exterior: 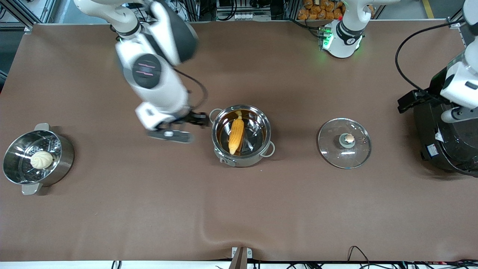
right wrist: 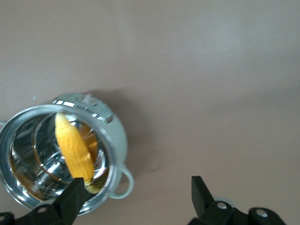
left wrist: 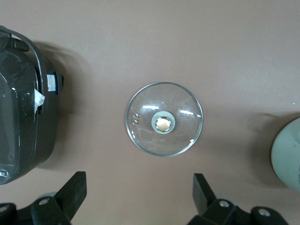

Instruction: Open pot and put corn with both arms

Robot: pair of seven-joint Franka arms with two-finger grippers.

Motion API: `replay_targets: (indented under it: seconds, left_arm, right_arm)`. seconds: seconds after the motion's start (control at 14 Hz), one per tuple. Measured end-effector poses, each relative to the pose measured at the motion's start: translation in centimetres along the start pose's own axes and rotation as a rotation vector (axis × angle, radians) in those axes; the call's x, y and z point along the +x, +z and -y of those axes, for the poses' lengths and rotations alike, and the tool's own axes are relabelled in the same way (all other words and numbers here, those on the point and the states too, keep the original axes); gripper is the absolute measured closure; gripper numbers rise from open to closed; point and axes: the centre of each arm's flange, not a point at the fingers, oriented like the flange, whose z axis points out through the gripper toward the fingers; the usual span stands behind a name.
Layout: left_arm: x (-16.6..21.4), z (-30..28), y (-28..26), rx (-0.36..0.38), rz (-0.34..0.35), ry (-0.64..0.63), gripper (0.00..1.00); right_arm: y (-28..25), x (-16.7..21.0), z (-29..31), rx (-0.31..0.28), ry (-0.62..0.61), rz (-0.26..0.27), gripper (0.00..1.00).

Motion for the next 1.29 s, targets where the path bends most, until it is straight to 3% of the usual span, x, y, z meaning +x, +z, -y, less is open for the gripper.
replay_targets:
  seconds: [0.14,0.43,0.71,0.86,1.29]
  left_arm:
    - [0.1,-0.1,0.2,-0.001,0.004,0.001,0.0]
    - [0.2,-0.1,0.3,-0.001,0.006,0.001,0.0]
    - [-0.4,0.2,-1.4,0.001,0.013,-0.002,0.0]
    - [-0.7,0.6,-2.6,0.001,0.011,-0.008,0.0]
    - [-0.8,0.7,-2.9,0.001,0.013,-0.008,0.0]
  right_arm:
    - [-3.1,1.9,-5.8,0.021,0.034,-0.014,0.0]
    - [-6.9,4.5,-17.4,0.029,-0.056,-0.011,0.0]
    - [-11.0,3.5,-25.5,0.0,-0.131,0.018,0.0]
    - [-13.0,2.8,-28.4,-0.003,-0.141,0.032,0.0]
    - [-15.5,2.8,-31.8,-0.022,-0.147,-0.003,0.0]
